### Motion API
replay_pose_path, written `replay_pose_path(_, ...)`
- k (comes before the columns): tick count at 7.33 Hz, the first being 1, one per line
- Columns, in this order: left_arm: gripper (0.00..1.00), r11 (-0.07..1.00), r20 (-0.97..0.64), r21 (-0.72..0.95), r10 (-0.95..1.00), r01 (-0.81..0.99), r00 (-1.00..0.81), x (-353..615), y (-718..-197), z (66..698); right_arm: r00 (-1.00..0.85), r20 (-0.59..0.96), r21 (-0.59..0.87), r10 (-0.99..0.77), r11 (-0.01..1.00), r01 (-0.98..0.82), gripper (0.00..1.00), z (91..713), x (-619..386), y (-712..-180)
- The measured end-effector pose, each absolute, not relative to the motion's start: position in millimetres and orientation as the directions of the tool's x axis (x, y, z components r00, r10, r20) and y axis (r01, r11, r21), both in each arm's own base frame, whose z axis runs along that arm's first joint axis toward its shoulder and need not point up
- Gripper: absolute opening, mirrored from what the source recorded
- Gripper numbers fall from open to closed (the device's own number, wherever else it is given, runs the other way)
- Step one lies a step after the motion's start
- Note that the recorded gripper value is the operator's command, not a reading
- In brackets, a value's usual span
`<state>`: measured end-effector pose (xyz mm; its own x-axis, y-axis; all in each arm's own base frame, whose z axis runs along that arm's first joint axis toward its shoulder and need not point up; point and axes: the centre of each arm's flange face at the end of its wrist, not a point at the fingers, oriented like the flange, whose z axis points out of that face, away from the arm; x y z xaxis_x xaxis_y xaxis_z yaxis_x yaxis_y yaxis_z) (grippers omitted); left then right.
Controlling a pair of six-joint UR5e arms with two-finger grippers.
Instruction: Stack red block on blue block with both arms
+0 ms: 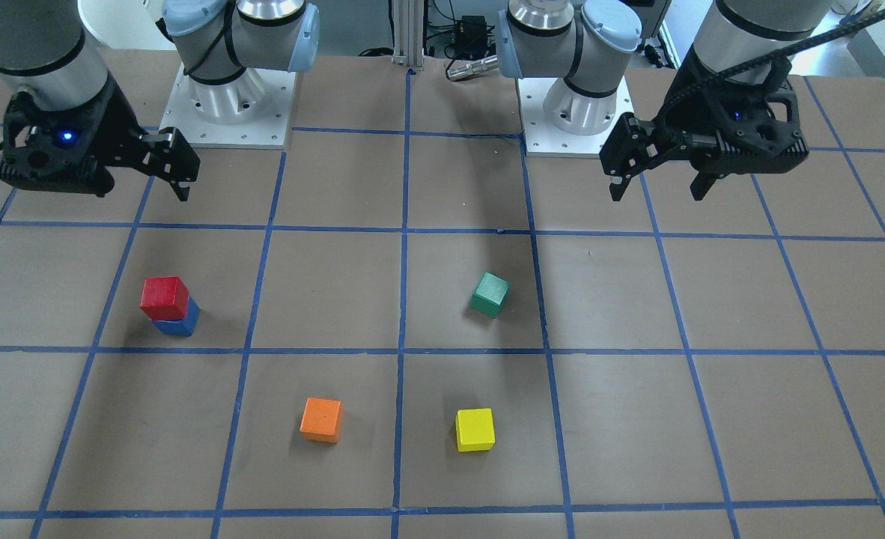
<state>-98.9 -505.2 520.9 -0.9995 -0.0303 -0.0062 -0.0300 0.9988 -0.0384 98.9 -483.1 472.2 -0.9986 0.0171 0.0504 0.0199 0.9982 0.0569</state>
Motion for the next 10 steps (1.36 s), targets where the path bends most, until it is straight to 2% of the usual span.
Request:
replay_pose_path(3, 1.0, 0.999, -0.007, -0.038, -0.031, -0.03, -1.0, -98.6, -504.9, 520.8, -0.998, 0.054, 0.055, 0.031, 0.998, 0.034, 1.0, 474.9, 134.7, -471.7)
replay_pose_path(10, 1.0, 0.999, -0.007, -0.04, -0.031, -0.031, -0.999, -98.3, -504.8, 521.7, -1.0, 0.011, 0.039, 0.025, 0.999, 0.025, 1.0, 481.5, 139.3, -474.3)
